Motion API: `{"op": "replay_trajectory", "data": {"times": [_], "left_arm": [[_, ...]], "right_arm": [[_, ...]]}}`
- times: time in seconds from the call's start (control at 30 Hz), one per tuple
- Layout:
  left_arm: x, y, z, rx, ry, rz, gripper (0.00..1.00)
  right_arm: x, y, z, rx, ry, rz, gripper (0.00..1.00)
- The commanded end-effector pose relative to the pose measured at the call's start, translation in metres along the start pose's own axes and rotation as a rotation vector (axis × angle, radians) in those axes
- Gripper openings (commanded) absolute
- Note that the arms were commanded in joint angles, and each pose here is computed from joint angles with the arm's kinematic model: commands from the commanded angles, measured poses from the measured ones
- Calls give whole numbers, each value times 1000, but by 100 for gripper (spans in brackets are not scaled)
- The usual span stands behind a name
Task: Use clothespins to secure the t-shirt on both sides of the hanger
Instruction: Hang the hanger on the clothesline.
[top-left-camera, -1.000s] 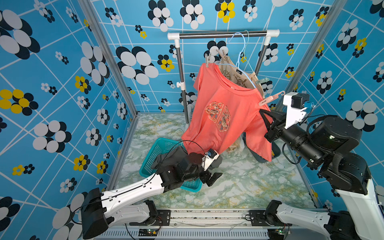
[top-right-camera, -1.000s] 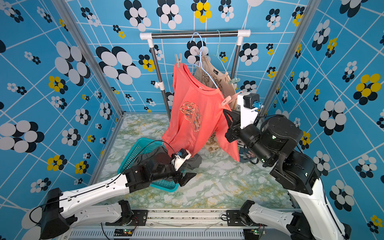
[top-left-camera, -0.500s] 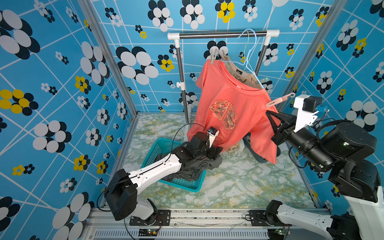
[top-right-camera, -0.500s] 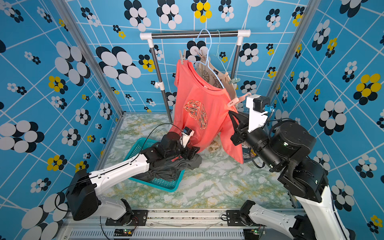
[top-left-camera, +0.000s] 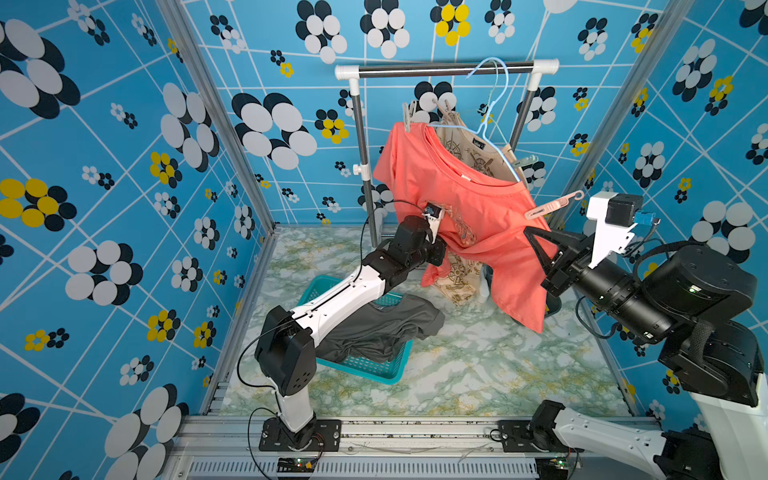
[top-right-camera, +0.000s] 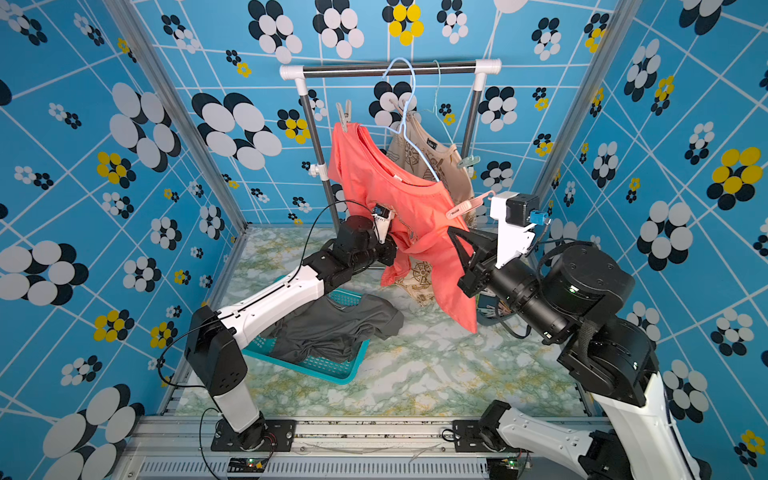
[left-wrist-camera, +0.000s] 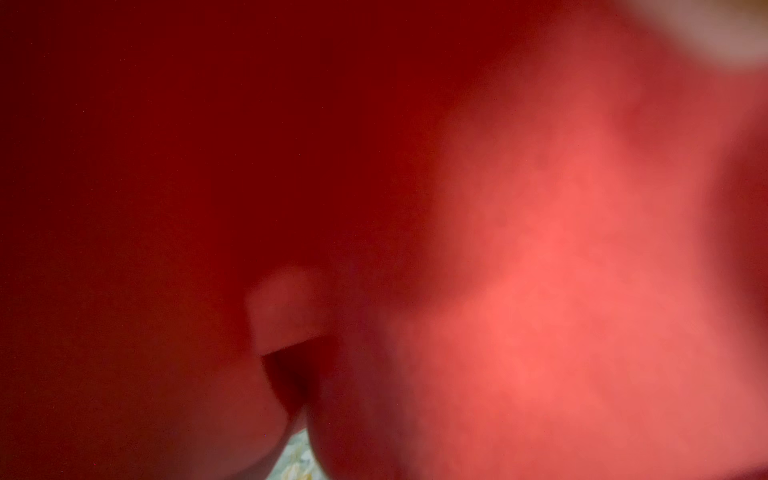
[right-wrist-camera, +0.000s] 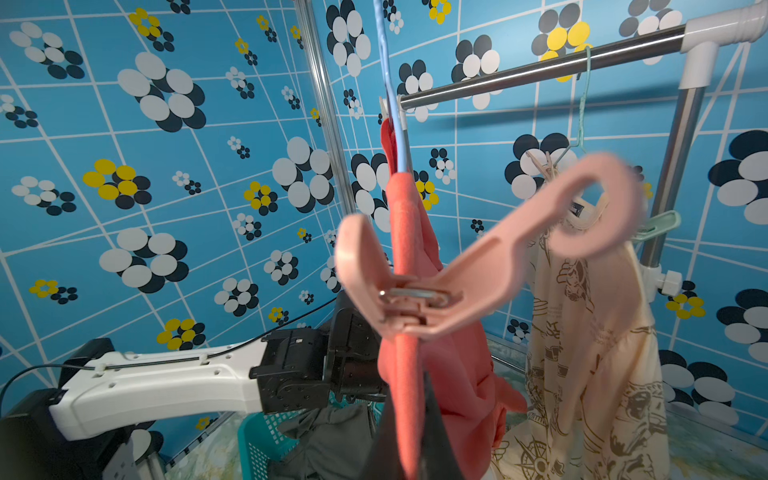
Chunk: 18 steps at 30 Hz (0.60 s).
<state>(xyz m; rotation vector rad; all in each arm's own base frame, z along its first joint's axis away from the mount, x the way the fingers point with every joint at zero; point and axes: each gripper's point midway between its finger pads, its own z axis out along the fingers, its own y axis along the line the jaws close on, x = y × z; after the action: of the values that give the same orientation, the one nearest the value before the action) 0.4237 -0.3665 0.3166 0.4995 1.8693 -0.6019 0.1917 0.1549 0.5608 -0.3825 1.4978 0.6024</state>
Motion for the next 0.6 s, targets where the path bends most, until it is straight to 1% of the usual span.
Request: {"op": "replay_trajectory", "data": {"times": [0.0,0.1,0.23,0.37,0.57], "left_arm": [[-21,22,-3,-67,-32,-4,2],[-19,37,-5,-97,-26,-17,0],[-1,52,-8,-117,-5,-45,0],[13,66,-9,-128,4,-83,0],[18,79,-10,-143,7,-97,0]], "right_arm": [[-31,2,-18,-26,-108,42,0],[-31,1,-19,-17,-112,44,0],[-31,-3,-18,2,-125,47,0],[-24,-10,-9,52,-109,42,0],[-15,-20,10,124,-75,30,0]]}}
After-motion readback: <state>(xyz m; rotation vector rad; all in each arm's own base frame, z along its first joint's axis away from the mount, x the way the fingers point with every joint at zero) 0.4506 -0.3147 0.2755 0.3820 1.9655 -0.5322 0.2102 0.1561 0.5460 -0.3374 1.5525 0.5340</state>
